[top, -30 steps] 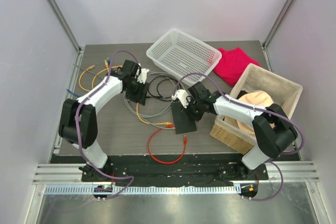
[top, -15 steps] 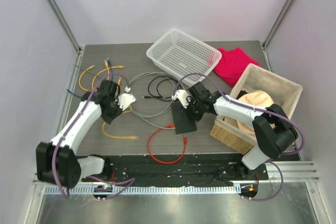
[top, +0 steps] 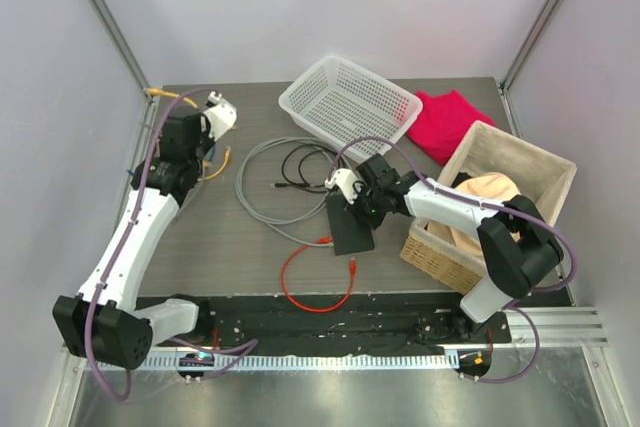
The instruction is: Pull the plug from the switch port
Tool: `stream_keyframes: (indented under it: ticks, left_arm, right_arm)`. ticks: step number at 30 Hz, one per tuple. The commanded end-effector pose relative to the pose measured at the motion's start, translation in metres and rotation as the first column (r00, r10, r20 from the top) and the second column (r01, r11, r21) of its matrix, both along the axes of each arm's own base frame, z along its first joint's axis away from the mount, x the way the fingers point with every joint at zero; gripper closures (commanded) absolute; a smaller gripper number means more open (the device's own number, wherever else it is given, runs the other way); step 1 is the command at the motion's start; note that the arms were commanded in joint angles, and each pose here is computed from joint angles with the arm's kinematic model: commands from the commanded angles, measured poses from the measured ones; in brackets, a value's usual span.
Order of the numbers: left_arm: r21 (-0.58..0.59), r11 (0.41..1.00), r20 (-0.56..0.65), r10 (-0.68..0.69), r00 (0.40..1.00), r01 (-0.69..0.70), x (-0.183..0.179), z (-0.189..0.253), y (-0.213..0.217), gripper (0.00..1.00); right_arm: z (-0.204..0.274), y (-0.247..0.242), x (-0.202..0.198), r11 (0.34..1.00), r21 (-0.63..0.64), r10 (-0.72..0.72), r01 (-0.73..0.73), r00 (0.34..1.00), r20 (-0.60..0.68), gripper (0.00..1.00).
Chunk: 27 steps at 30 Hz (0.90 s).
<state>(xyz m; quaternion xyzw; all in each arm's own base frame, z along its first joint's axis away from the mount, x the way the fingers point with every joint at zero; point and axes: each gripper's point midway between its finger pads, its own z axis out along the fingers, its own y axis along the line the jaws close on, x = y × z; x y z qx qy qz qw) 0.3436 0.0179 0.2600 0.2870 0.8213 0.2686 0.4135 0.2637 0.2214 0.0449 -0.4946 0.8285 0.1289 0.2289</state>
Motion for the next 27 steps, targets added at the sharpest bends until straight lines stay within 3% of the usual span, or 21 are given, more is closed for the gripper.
stream_keyframes:
  ticks: [1,2,3,4,5,7,10,12,14,15,16,17,18,20,21,22,24,25,27]
  left_arm:
    - [0.147,0.985,0.194,0.055,0.98,-0.084,0.037,0.057,0.019,1.0]
    - [0.286,0.954,0.16,0.046,0.986,-0.09,0.043,0.055,0.029,1.0]
    - [0.384,0.92,0.06,0.06,0.996,-0.078,0.054,0.023,0.035,1.0]
    - [0.481,0.863,0.06,0.146,0.987,-0.157,0.057,0.02,0.05,0.77]
    - [0.561,0.816,0.005,0.16,0.987,-0.135,0.061,0.003,0.056,0.58]
    - [0.572,0.813,-0.049,0.168,0.985,-0.11,0.076,-0.032,0.053,0.28]
    - [0.444,0.891,-0.038,0.12,0.992,-0.09,0.086,-0.05,0.03,0.24]
    - [0.357,0.932,-0.001,0.073,0.997,-0.068,0.092,-0.039,0.007,0.23]
    - [0.188,0.981,0.039,0.034,0.999,-0.041,0.092,-0.022,-0.017,0.22]
    - [0.14,0.99,-0.013,0.01,1.0,-0.008,0.083,-0.024,-0.025,0.22]
    - [0.01,1.0,-0.002,0.004,1.0,-0.004,0.078,-0.019,-0.039,0.21]
    - [-0.064,0.998,0.023,-0.008,1.0,0.01,0.079,-0.001,-0.049,0.21]
    - [-0.175,0.982,-0.034,-0.078,0.996,0.071,0.069,-0.007,-0.069,0.2]
    - [-0.363,0.922,-0.055,-0.165,0.985,0.134,0.056,0.001,-0.102,0.19]
    - [-0.499,0.834,-0.103,-0.326,0.94,0.235,0.037,-0.006,-0.137,0.19]
    - [-0.571,0.776,-0.121,-0.402,0.908,0.267,0.024,-0.009,-0.155,0.19]
    - [-0.71,0.646,-0.183,-0.556,0.811,0.282,-0.012,-0.025,-0.188,0.2]
    - [-0.795,0.531,-0.173,-0.662,0.729,0.293,-0.033,-0.026,-0.212,0.23]
    - [-0.871,0.448,-0.223,-0.728,0.648,0.203,-0.059,-0.05,-0.229,0.26]
  right_arm:
    - [-0.02,-0.014,-0.008,0.997,-0.084,-0.003,0.0,0.999,-0.042,0.99]
    - [-0.019,-0.013,-0.008,0.996,-0.084,-0.003,-0.001,0.999,-0.04,0.99]
    - [-0.019,-0.013,-0.007,0.996,-0.085,0.0,-0.003,0.999,-0.037,0.99]
    - [-0.018,-0.013,-0.007,0.997,-0.083,0.0,-0.003,0.999,-0.037,0.99]
    - [-0.018,-0.013,-0.007,0.996,-0.084,0.0,-0.003,0.999,-0.036,0.99]
    - [-0.018,-0.013,-0.007,0.996,-0.086,0.001,-0.004,0.999,-0.032,0.99]
    - [-0.016,-0.014,-0.007,0.996,-0.087,-0.001,-0.002,1.0,-0.027,0.99]
    - [-0.014,-0.015,-0.008,0.996,-0.087,0.002,-0.004,1.0,-0.019,0.99]
    - [-0.013,-0.018,-0.009,0.996,-0.089,0.001,-0.002,1.0,-0.011,0.99]
    - [-0.016,-0.02,-0.013,0.996,-0.094,0.005,-0.006,1.0,-0.019,0.99]
    - [-0.017,-0.022,-0.015,0.995,-0.099,0.005,-0.007,1.0,-0.022,0.99]
    - [-0.017,-0.023,-0.017,0.995,-0.095,0.005,-0.007,1.0,-0.023,0.99]
    - [-0.02,-0.025,-0.02,0.995,-0.101,0.006,-0.009,0.999,-0.032,0.99]
    - [-0.023,-0.027,-0.024,0.994,-0.104,0.007,-0.012,0.999,-0.045,0.99]
    - [-0.025,-0.029,-0.026,0.994,-0.109,0.008,-0.013,0.999,-0.047,0.99]
    - [-0.026,-0.029,-0.027,0.994,-0.109,0.007,-0.013,0.999,-0.051,0.99]
    - [-0.027,-0.031,-0.025,0.993,-0.118,0.011,-0.016,0.999,-0.046,0.99]
    - [-0.027,-0.031,-0.025,0.992,-0.121,0.016,-0.021,0.999,-0.041,0.99]
    - [-0.025,-0.031,-0.022,0.992,-0.125,0.018,-0.021,0.999,-0.031,0.99]
